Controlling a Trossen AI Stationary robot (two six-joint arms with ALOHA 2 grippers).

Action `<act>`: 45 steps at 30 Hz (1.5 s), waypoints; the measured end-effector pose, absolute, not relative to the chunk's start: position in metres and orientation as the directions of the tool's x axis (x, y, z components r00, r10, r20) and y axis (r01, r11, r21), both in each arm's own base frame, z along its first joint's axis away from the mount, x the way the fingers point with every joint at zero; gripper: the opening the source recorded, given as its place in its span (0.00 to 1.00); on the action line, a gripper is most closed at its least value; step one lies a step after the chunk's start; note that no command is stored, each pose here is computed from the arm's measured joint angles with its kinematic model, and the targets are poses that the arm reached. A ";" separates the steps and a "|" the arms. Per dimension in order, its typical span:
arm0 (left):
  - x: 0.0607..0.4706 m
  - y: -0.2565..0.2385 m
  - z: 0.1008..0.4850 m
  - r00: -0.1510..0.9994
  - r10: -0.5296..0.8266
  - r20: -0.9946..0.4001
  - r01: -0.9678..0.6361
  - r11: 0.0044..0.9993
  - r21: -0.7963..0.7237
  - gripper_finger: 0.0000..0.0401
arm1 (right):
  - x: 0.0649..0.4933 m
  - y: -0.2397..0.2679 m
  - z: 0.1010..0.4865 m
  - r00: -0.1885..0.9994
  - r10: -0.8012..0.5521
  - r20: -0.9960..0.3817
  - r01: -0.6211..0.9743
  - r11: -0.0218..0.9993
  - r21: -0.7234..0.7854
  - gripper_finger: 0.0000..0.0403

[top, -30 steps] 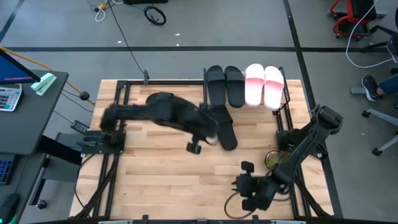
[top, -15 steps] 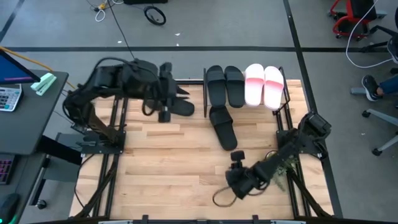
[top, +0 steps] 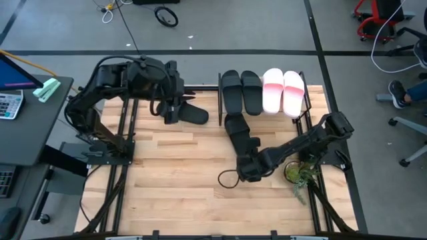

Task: Pick and place slides into the shelf
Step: Put the black slide under the shelf

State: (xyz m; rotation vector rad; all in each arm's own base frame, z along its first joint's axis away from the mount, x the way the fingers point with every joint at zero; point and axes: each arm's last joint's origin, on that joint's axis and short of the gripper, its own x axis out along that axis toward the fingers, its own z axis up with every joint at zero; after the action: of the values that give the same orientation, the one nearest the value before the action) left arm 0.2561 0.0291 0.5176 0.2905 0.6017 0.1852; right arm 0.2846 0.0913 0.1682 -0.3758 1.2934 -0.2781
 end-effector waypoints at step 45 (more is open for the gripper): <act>0.258 0.034 0.522 0.831 0.271 -0.485 -0.091 0.928 0.362 0.08 | 0.304 0.064 0.156 0.393 -0.469 -0.791 -0.058 0.846 -0.531 0.05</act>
State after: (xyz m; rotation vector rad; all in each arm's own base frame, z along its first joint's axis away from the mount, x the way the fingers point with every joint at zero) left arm 0.2579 0.0338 0.5219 0.3349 0.5591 0.1961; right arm 0.3039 0.0644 0.1562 -0.5287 1.1502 -0.2765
